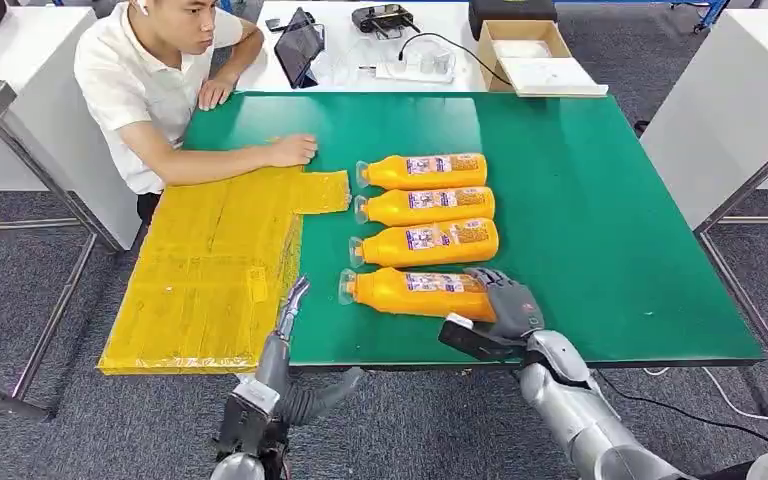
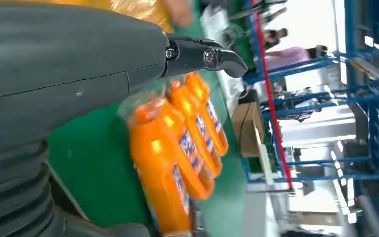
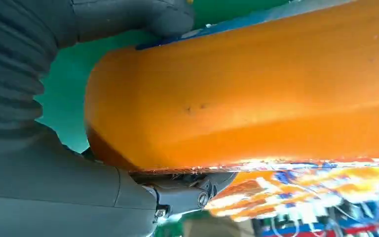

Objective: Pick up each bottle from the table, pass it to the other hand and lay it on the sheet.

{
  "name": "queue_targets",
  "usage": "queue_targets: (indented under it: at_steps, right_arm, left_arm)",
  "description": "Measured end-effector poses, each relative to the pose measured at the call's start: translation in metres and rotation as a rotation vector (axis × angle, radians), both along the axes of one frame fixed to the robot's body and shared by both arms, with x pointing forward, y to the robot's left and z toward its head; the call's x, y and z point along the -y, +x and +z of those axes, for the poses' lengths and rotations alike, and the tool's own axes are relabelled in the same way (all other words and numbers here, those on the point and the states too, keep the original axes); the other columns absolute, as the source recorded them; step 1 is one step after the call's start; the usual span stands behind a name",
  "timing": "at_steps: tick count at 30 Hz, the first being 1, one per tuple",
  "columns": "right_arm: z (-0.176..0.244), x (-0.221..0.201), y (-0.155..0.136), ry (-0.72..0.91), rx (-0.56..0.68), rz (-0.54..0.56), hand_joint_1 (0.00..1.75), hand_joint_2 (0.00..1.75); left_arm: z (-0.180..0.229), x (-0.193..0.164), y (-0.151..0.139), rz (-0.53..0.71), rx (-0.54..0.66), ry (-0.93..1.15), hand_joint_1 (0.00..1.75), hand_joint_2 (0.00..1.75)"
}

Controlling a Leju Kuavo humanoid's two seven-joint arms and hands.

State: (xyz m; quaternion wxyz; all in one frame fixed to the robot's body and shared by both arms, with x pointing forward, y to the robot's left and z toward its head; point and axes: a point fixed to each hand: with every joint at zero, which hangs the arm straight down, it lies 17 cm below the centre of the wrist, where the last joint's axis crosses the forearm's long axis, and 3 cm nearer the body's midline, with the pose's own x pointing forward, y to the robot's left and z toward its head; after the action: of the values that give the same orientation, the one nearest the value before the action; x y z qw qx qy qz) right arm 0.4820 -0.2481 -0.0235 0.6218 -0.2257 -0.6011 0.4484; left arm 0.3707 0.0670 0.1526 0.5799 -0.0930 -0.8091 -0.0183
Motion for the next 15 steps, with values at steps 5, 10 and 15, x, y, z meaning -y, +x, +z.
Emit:
queue_targets:
  at_steps: [5, 10, 15]
  right_arm:
    - [0.069, -0.041, -0.017, 0.36, 0.226, -0.076, 1.75, 1.75]
    - [0.105, -0.047, -0.015, 0.412, 0.322, -0.085, 1.75, 1.75]
    - [0.112, -0.05, -0.015, 0.425, 0.342, -0.083, 1.75, 1.75]
  left_arm:
    - [-0.009, -0.018, 0.009, -0.09, -0.288, -0.544, 0.0, 1.75]
    - [-0.016, -0.013, 0.008, -0.135, -0.356, -0.623, 0.0, 1.75]
    - [-0.016, -0.014, 0.008, -0.14, -0.358, -0.634, 0.0, 1.75]
